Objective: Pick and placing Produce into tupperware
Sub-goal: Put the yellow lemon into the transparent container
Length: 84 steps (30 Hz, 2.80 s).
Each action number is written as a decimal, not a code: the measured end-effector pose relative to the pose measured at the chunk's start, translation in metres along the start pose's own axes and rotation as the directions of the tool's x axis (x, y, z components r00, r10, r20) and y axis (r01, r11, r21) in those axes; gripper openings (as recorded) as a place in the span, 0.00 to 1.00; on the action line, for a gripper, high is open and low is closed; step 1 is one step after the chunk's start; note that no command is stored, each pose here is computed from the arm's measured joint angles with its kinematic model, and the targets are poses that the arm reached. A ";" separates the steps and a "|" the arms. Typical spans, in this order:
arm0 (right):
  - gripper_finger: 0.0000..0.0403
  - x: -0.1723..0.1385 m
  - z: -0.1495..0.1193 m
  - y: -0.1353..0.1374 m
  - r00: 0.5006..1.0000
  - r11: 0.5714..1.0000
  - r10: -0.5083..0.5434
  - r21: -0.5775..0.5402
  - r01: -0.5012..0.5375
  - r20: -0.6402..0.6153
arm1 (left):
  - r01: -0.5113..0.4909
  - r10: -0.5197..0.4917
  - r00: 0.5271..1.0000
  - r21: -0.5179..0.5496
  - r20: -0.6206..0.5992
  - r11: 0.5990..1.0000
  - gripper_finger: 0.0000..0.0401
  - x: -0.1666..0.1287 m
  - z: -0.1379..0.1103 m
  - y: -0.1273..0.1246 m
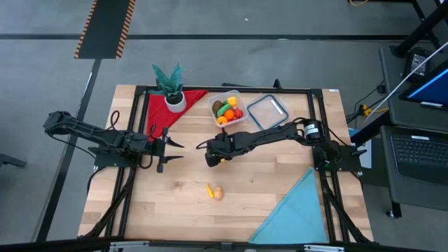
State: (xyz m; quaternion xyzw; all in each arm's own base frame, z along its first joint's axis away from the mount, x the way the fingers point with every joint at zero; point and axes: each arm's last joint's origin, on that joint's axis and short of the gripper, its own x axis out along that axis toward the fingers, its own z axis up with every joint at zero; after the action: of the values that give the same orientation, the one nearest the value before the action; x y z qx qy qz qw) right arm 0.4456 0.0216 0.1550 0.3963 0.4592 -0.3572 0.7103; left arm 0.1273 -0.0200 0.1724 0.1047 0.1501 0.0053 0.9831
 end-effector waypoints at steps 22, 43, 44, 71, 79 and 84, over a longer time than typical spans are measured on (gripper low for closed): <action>0.72 0.016 -0.004 -0.003 0.999 0.998 -0.049 -0.047 0.049 -0.007 | 0.002 -0.002 1.000 0.000 -0.017 1.000 0.43 0.000 -0.002 0.000; 0.58 0.018 -0.004 -0.006 0.995 0.993 -0.091 -0.077 0.094 0.039 | 0.003 -0.003 1.000 -0.003 -0.024 1.000 0.43 0.000 -0.002 0.000; 0.55 0.018 -0.004 -0.006 0.995 0.992 -0.094 -0.077 0.097 0.044 | 0.003 -0.003 1.000 -0.004 -0.024 1.000 0.43 0.000 -0.002 0.000; 0.52 -0.024 0.014 -0.007 0.998 0.958 -0.018 -0.285 0.036 0.064 | 0.003 -0.003 1.000 -0.006 -0.024 1.000 0.43 0.000 -0.002 0.000; 0.52 -0.080 0.040 -0.025 0.996 0.915 -0.003 -0.402 0.039 0.089 | 0.003 -0.004 1.000 -0.055 -0.023 0.998 0.43 0.000 -0.002 0.000; 0.52 -0.118 0.056 -0.041 0.991 0.889 0.010 -0.455 0.051 0.131 | 0.002 -0.003 1.000 -0.058 -0.018 0.998 0.43 0.000 -0.002 0.000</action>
State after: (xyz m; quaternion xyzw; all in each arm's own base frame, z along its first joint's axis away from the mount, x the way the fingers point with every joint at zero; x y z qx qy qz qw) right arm 0.3923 -0.0290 0.2700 0.1891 0.4876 -0.2713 0.8080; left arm 0.1268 -0.0199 0.1707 0.0762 0.1589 0.0094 0.9843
